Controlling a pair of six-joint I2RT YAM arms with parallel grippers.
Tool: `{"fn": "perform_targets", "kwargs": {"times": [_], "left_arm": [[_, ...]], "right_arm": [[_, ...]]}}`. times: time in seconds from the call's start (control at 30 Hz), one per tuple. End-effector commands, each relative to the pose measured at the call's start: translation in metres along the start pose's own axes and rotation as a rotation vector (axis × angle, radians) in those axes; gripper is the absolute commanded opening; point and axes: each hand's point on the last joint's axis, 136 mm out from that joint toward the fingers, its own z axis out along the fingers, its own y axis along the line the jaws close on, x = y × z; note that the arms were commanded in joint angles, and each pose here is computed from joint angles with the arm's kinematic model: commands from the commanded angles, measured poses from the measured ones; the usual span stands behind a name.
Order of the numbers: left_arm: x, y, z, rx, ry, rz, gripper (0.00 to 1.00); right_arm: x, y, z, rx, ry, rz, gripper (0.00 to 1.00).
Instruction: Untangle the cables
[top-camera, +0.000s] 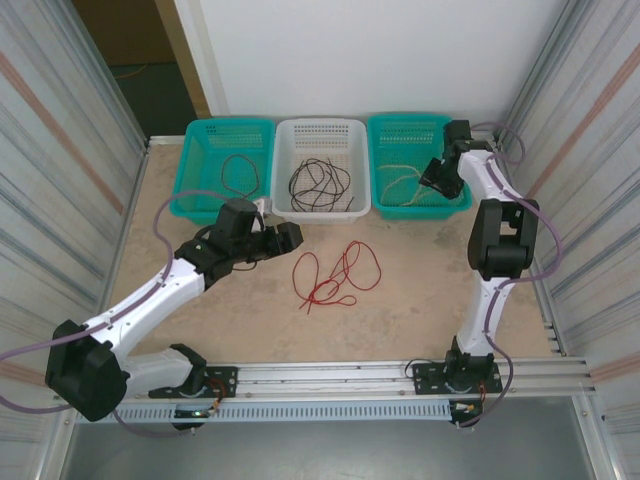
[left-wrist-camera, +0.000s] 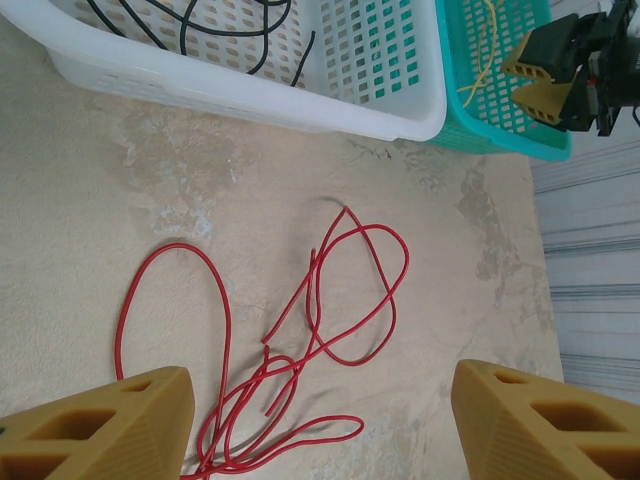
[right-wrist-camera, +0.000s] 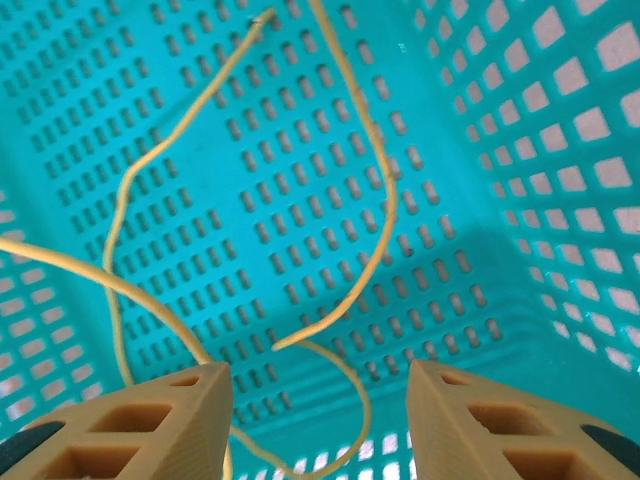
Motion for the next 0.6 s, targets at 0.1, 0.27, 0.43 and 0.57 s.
{"fn": "perform_targets", "kwargs": {"times": [0.1,0.27,0.43,0.57], "left_arm": [[-0.006,-0.004,0.0,0.0,-0.005,0.008,0.72],[-0.006,-0.003,0.005,0.006,-0.003,-0.009,0.72],[-0.005,-0.005,0.01,0.025,-0.002,-0.028,0.71],[-0.007,-0.008,0.013,0.037,0.006,-0.037,0.68]], "right_arm": [[0.007,0.045,-0.084,-0.155,-0.126,-0.111,0.53],[0.08,0.081,-0.114,-0.273,-0.1,-0.277,0.67],[0.186,0.103,-0.107,-0.417,0.041,-0.381,0.64],[0.242,0.105,-0.085,-0.413,0.15,-0.401,0.57]]}}
